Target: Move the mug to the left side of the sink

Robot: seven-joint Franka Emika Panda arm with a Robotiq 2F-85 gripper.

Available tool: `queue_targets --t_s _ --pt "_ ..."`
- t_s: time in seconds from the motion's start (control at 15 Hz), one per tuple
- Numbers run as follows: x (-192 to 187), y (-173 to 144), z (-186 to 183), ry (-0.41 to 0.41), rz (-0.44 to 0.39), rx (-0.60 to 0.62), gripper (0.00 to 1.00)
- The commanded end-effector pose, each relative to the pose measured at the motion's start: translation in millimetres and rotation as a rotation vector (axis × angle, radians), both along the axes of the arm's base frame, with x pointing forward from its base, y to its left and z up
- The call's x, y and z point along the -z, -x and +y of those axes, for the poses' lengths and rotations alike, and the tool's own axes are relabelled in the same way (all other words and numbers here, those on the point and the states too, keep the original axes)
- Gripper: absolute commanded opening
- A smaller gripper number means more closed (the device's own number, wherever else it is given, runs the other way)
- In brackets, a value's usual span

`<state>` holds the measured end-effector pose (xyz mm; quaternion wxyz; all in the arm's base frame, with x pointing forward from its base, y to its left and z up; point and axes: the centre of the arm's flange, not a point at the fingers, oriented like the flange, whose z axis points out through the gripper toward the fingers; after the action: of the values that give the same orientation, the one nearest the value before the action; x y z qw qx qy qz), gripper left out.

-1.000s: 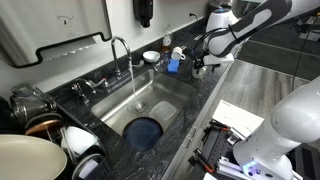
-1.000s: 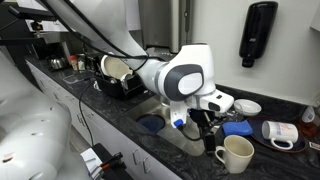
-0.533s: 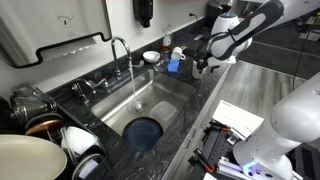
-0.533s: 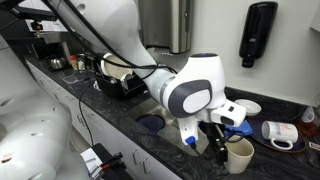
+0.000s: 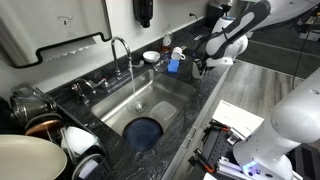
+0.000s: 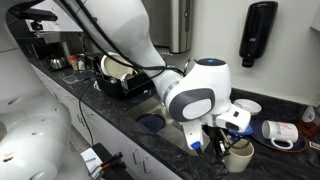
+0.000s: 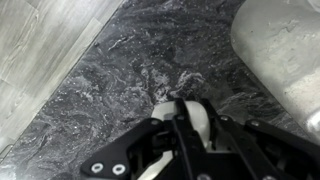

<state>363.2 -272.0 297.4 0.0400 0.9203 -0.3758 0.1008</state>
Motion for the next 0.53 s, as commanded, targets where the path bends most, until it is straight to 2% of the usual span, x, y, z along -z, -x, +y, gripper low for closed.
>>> queue_targets --t_s 0.0,0.2,0.47 --pt "12 -12 -6 -0.008 -0.011 -0.022 0.02" --pt "8 -15 -4 -0.007 -0.008 -0.024 0.04" --pt "-20 -14 16 0.032 0.025 -0.081 0.04"
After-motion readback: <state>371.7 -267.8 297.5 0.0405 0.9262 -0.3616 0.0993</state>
